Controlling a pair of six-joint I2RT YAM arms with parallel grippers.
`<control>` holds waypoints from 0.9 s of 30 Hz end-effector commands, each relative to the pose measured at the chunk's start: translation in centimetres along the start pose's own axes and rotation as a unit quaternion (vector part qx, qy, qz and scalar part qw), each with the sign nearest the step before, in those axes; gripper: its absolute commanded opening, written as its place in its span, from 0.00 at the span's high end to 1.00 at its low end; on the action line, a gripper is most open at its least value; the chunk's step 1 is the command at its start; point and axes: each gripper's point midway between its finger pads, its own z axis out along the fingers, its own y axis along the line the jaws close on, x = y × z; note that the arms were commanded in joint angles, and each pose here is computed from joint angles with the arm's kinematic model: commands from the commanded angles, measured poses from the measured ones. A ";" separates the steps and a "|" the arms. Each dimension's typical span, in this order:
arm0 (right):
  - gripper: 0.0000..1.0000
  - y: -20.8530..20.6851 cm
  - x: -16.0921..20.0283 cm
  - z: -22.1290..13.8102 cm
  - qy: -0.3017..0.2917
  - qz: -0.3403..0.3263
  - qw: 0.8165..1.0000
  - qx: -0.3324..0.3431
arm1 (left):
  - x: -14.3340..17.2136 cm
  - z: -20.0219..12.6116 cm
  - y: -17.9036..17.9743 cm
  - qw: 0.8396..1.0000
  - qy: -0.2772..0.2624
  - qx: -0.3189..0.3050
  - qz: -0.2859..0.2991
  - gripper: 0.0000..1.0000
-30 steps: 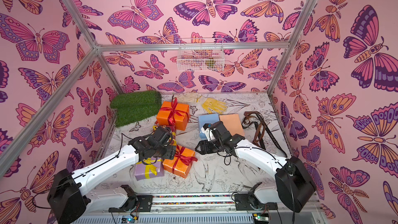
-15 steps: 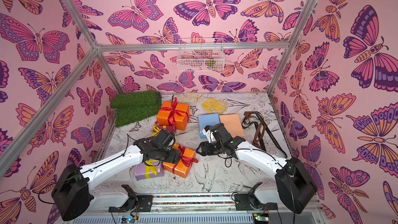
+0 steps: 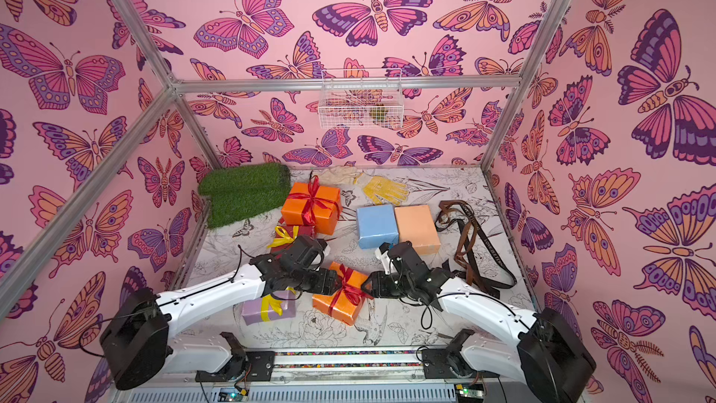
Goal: Untie the ribbon bows on the gift boxes
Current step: Move the gift box to the center of the board.
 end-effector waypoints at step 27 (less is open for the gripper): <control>0.48 -5.4 -6.2 -5.9 -0.055 -0.013 0.981 0.187 | -3.9 3.0 -5.3 0.997 -0.048 0.058 0.034 0.24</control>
